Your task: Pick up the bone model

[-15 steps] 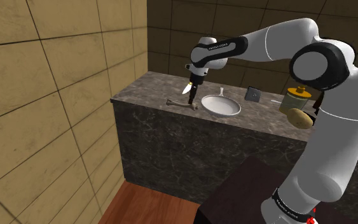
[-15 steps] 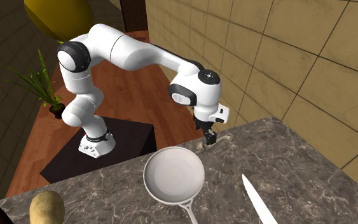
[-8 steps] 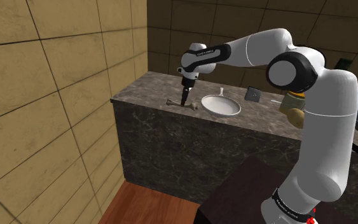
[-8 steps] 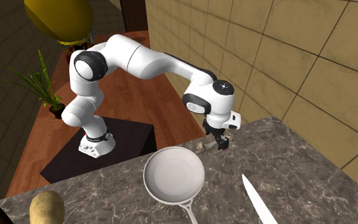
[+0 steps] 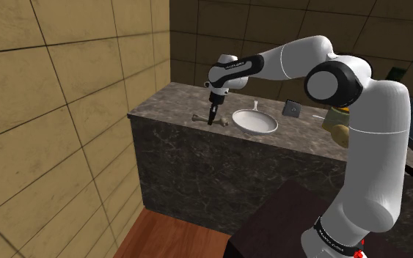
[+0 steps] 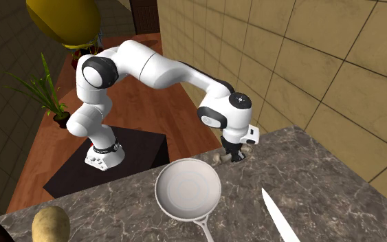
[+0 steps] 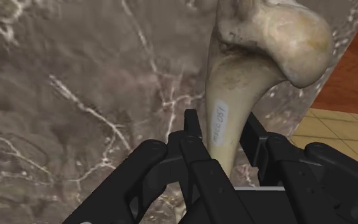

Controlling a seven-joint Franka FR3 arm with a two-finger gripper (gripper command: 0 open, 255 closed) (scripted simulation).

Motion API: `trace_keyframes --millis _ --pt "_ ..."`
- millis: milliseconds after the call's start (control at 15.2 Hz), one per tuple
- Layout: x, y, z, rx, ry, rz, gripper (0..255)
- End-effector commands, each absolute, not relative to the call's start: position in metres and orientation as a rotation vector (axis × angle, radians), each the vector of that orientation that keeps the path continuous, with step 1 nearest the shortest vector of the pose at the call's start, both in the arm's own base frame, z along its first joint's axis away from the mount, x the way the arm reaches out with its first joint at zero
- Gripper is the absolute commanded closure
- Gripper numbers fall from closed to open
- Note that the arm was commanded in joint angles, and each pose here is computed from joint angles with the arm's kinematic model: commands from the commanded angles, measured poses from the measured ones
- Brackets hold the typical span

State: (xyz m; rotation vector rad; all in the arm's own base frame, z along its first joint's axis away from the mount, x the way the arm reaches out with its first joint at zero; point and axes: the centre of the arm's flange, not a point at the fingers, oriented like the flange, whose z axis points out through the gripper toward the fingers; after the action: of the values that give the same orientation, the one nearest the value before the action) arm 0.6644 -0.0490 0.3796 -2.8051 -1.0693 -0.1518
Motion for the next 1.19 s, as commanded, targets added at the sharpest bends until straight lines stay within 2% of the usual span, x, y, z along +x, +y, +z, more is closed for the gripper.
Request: trace_keyframes --millis 0,462,1122 --pt "0.664 -0.047 0.376 -2.799 -1.071 -0.140 255" --pt "0.664 -0.047 0.376 -2.799 -1.071 -0.140 255" --pt "0.664 -0.047 0.429 -2.799 -1.071 -0.140 255"
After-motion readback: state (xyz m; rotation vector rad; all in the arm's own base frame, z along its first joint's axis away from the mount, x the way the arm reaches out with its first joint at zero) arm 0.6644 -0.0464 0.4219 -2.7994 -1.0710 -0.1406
